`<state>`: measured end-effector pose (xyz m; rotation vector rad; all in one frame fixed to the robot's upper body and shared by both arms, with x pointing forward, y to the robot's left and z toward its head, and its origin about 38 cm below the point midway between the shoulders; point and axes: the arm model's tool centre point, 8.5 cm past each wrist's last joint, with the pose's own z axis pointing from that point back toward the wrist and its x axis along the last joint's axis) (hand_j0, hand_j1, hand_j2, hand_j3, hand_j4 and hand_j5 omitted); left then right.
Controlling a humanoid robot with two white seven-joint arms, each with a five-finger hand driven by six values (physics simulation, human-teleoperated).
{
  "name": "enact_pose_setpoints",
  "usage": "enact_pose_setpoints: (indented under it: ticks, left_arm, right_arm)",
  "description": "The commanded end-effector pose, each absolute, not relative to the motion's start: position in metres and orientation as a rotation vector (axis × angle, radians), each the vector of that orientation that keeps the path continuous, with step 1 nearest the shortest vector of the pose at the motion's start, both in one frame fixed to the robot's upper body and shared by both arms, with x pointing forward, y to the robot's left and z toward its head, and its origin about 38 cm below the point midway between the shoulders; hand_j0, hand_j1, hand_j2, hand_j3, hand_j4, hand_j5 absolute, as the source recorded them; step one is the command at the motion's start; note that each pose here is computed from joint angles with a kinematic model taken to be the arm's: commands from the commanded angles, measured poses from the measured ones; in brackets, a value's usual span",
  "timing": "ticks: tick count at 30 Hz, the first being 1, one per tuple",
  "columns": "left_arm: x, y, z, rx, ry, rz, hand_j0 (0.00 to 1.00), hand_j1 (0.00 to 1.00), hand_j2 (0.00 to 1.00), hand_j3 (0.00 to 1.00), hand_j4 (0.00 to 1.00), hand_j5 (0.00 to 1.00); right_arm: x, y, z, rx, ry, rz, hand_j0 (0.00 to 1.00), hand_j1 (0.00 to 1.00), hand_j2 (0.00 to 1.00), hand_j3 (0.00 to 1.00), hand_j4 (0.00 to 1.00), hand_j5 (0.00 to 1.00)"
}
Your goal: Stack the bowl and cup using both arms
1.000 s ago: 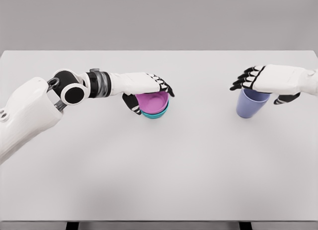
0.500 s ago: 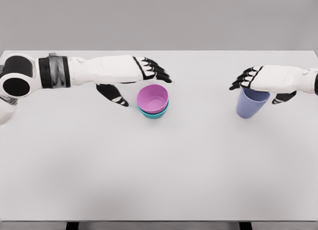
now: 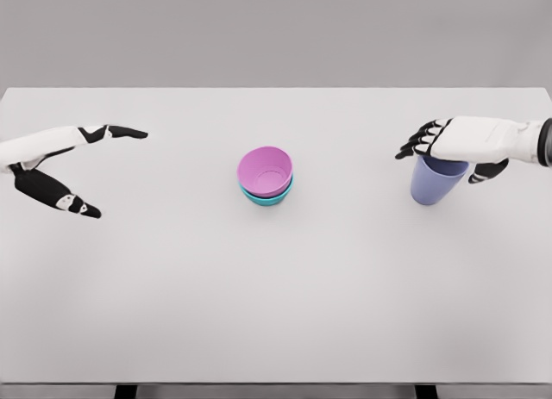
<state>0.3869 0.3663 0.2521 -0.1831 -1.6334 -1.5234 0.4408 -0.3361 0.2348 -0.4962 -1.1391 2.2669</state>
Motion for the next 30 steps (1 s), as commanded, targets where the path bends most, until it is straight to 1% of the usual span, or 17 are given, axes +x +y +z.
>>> enact_pose_setpoints:
  ticks: [1,7,8,10,11,13,15,21,25,26,30]
  left_arm:
    - [0.389,0.378,0.253,-0.167,-1.631,-1.48,1.0,1.0,1.0,1.0,1.0,1.0]
    - [0.39,0.38,0.252,-0.157,-1.626,-1.481,1.0,1.0,1.0,1.0,1.0,1.0]
    - [0.39,0.38,0.252,-0.156,-1.625,-1.482,1.0,1.0,1.0,1.0,1.0,1.0]
    - [0.39,0.382,0.251,-0.151,-1.621,-1.478,1.0,1.0,1.0,1.0,1.0,1.0]
    - [0.39,0.382,0.251,-0.151,-1.621,-1.478,1.0,1.0,1.0,1.0,1.0,1.0]
    - [0.39,0.382,0.251,-0.151,-1.621,-1.478,1.0,1.0,1.0,1.0,1.0,1.0]
    - [0.39,0.382,0.251,-0.15,-1.62,-1.479,1.0,1.0,1.0,1.0,1.0,1.0]
    - [0.391,0.383,0.25,-0.148,-1.618,-1.477,1.0,1.0,1.0,1.0,1.0,1.0]
    - [0.391,0.383,0.25,-0.148,-1.619,-1.476,1.0,1.0,1.0,1.0,1.0,1.0]
    - [0.391,0.383,0.25,-0.148,-1.619,-1.476,1.0,1.0,1.0,1.0,1.0,1.0]
    - [0.391,0.384,0.25,-0.146,-1.617,-1.474,1.0,1.0,1.0,1.0,1.0,1.0]
  right_arm:
    - [0.442,-0.335,0.231,-0.483,-1.135,2.26,1.0,1.0,1.0,1.0,1.0,1.0]
    - [0.446,-0.33,0.225,-0.479,-1.122,2.274,1.0,1.0,1.0,1.0,1.0,1.0]
    - [0.446,-0.33,0.225,-0.479,-1.122,2.274,0.98,0.98,0.98,0.98,0.98,0.98]
    - [0.446,-0.33,0.225,-0.479,-1.122,2.274,0.81,0.81,0.81,0.81,0.81,0.81]
    - [0.447,-0.331,0.226,-0.485,-1.12,2.27,0.75,0.75,0.75,0.75,0.75,0.75]
    - [0.448,-0.333,0.226,-0.486,-1.117,2.265,0.73,0.73,0.73,0.73,0.73,0.73]
    - [0.448,-0.333,0.226,-0.488,-1.118,2.264,0.67,0.67,0.67,0.67,0.67,0.67]
    - [0.452,-0.332,0.234,-0.508,-1.141,2.255,0.67,0.67,0.67,0.67,0.67,0.67]
    - [0.456,-0.323,0.243,-0.523,-1.175,2.257,0.64,0.64,0.64,0.64,0.64,0.64]
    - [0.457,-0.322,0.247,-0.53,-1.185,2.257,0.61,0.61,0.61,0.61,0.61,0.61]
    - [0.461,-0.314,0.257,-0.548,-1.23,2.251,0.6,0.6,0.6,0.6,0.6,0.6]
